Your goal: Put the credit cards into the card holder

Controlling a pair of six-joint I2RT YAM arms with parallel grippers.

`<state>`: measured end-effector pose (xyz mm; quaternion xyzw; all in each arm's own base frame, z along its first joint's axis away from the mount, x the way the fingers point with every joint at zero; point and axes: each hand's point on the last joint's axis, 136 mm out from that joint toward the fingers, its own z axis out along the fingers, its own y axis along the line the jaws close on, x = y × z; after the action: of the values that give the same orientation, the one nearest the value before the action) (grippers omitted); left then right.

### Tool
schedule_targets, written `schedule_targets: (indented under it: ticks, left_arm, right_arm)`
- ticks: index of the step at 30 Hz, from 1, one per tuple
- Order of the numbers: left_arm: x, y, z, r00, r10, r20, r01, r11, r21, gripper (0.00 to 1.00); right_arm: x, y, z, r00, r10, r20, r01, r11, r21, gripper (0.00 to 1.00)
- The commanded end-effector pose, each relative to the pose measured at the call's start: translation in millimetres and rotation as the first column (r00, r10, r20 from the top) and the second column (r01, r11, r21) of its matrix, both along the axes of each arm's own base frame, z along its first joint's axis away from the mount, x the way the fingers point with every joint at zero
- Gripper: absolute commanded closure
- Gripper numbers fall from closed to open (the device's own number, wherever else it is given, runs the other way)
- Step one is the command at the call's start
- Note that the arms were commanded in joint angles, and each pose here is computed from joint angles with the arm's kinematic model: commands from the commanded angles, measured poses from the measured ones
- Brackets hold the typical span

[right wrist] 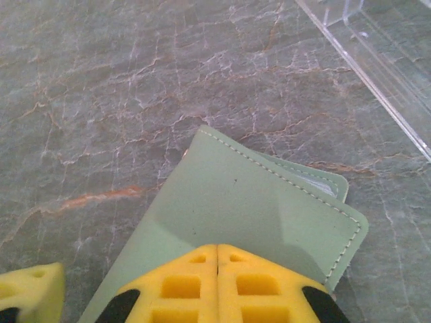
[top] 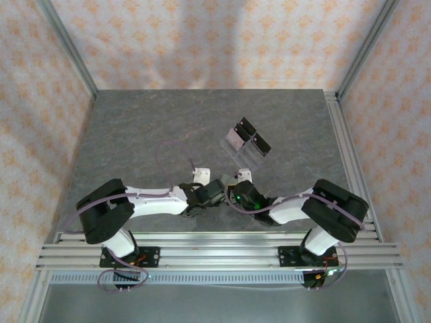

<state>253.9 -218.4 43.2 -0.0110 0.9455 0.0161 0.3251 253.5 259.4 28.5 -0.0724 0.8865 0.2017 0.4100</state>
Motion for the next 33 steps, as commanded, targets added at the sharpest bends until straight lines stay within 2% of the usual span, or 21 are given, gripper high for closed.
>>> schedule_targets:
  ticks: [1,6,11,14,16,20,26,30,33]
  left_arm:
    - [0,25,11,0.995,0.084,0.049,-0.085,0.996,0.024,0.00]
    - [1,32,23,0.991,0.109,0.072,-0.110,0.994,0.004,0.00]
    - [2,36,30,0.990,0.113,0.082,-0.113,0.994,-0.003,0.00]
    - [2,36,31,0.991,0.111,0.079,-0.111,0.994,-0.001,0.00]
    - [2,37,30,0.991,0.112,0.080,-0.112,0.994,0.002,0.00]
    - [1,40,29,0.989,0.120,0.081,-0.121,0.993,0.004,0.00]
    - [1,44,32,0.987,0.136,0.091,-0.137,0.991,0.007,0.00]
    - [2,47,35,0.985,0.141,0.096,-0.142,0.990,0.009,0.00]
    - [1,50,36,0.985,0.144,0.091,-0.147,0.989,0.024,0.00]
  right_arm:
    - [-53,-58,-85,0.979,-0.033,-0.199,-0.029,0.953,-0.302,1.00]
    - [-57,-65,-97,0.979,-0.072,-0.190,0.008,0.949,-0.315,1.00]
    - [-54,-56,-83,0.978,-0.072,-0.195,0.016,0.962,-0.272,0.98]
    - [-46,-42,-60,0.983,-0.056,-0.177,0.010,0.967,-0.253,0.82]
    - [-39,-31,-40,0.986,-0.039,-0.165,-0.002,0.971,-0.241,0.66]
    - [-20,-10,0,0.989,-0.012,-0.146,-0.016,0.983,-0.185,0.47]
    - [5,-3,44,0.986,-0.026,-0.163,0.010,0.995,-0.096,0.40]
    - [5,-15,46,0.972,-0.058,-0.228,0.042,0.996,-0.076,0.36]
    - [-1,-19,39,0.951,-0.072,-0.300,0.062,0.997,-0.042,0.29]
